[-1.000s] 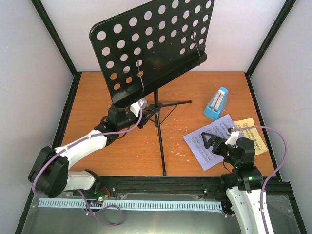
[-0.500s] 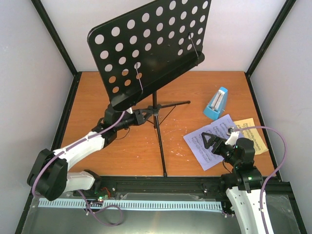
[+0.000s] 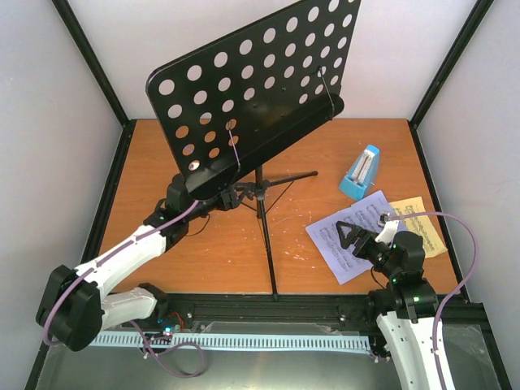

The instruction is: Pack up the instrument practice props

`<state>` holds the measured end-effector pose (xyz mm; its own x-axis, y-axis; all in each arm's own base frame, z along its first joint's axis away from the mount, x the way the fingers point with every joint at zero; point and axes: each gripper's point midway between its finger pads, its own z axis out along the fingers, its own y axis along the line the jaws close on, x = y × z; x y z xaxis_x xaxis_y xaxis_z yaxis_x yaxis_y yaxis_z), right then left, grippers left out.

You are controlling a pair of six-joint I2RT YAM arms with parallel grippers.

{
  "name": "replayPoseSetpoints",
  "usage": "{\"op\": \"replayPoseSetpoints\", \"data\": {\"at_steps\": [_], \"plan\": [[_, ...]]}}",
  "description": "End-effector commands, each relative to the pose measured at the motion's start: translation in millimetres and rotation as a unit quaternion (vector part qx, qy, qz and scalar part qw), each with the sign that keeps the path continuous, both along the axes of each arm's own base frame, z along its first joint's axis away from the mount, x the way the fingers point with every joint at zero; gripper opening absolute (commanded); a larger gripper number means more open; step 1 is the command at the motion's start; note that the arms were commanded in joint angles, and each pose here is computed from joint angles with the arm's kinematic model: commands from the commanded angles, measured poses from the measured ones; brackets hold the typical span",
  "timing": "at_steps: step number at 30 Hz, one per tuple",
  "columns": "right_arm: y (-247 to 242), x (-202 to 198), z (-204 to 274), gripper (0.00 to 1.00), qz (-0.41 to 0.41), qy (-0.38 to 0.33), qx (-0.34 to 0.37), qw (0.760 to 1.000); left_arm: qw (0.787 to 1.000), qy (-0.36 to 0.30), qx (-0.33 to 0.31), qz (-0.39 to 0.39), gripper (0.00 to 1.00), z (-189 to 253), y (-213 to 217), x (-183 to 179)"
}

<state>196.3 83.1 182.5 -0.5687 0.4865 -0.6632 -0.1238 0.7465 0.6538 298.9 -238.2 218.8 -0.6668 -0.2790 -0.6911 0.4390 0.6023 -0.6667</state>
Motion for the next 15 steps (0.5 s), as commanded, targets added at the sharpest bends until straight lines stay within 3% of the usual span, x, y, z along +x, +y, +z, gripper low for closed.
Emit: {"op": "replayPoseSetpoints", "data": {"at_steps": [1,8,15], "plan": [[0.1,1.4,-4.4,1.00,-0.001,0.002,0.004,1.000,0.993,-0.097,0.066,-0.005,0.65,22.9,4.2,10.7],[-0.3,3.1,-2.2,1.00,-0.002,0.002,0.002,1.000,0.980,-0.145,0.115,-0.076,0.62,17.6,-19.2,-0.5],[-0.7,3.5,-3.2,1.00,-0.004,0.004,0.003,1.000,0.973,-0.143,0.163,-0.083,0.64,2.0,-24.5,-1.1]]}}
